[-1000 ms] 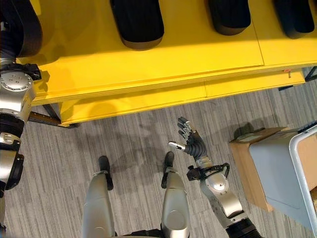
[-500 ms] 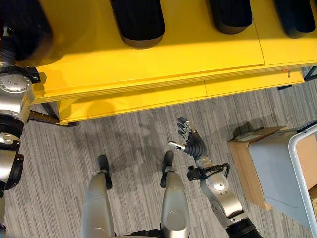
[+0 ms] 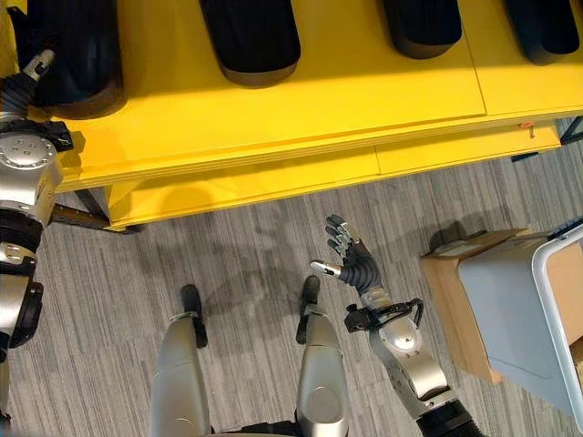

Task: Move parts from the plastic box to the shelf.

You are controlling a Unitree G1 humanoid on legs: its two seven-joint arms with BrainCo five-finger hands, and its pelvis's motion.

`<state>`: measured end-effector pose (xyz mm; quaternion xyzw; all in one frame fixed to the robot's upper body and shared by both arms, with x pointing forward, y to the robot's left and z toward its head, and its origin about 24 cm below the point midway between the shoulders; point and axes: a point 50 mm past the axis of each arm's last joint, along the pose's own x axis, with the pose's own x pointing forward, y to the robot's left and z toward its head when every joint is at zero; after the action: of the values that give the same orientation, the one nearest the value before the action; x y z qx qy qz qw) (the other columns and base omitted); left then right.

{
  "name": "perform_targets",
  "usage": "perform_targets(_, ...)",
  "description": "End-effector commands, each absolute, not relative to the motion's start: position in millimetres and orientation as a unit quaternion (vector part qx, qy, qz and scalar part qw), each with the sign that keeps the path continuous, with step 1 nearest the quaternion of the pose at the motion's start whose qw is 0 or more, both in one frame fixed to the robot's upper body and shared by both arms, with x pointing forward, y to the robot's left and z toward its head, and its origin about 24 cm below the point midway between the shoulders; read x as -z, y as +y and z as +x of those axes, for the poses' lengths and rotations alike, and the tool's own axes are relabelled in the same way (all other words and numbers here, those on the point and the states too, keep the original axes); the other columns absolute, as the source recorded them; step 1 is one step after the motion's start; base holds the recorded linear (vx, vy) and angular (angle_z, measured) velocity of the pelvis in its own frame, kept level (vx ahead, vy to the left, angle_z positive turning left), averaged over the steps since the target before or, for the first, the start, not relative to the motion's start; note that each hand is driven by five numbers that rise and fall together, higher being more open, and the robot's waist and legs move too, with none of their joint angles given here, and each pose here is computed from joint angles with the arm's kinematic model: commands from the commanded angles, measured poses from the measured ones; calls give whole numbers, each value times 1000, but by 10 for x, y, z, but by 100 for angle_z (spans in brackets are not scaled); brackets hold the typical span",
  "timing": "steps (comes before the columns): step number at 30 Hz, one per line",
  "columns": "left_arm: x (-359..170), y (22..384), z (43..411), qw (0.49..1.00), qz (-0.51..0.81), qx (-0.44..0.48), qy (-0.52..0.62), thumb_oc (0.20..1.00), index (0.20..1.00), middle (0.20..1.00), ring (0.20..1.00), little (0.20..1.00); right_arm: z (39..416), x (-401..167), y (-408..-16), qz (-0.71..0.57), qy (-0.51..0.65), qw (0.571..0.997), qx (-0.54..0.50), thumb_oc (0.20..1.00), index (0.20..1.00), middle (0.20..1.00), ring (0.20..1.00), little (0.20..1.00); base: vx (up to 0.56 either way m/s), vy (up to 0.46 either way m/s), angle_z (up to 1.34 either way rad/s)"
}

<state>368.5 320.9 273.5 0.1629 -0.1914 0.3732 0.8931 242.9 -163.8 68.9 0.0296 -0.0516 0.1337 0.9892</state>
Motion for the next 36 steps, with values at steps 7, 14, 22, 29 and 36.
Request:
perform_targets(7,-3232,3445,3380,839,211,-414,-284,1000,1000,1000,1000,1000,2365,-835,-1823,31,-91,988,-118,1000,1000,1000,1000,1000,0,0,0)
perform_targets(14,-3522,3261,3078,792,231,-392,-406,1000,1000,1000,1000,1000,2361,-827,-1883,34,-95,990,-97,1000,1000,1000,1000,1000,-10,-7,2)
perform_targets(22,-3364,2978,2863,770,259,-340,-473,1000,1000,1000,1000,1000,2370,-833,-1958,30,-99,992,-77,1000,1000,1000,1000,1000,-19,-6,8)
perform_targets(29,-2818,2741,2843,763,386,-286,-432,1000,1000,1000,1000,1000,2420,-930,-1946,34,-125,989,-69,1000,1000,1000,1000,1000,1,0,1)
perform_targets(36,-2262,2441,2824,784,436,-208,-390,1000,1000,1000,1000,1000,2449,-1022,-1912,35,-152,986,-59,1000,1000,1000,1000,1000,0,1,1)
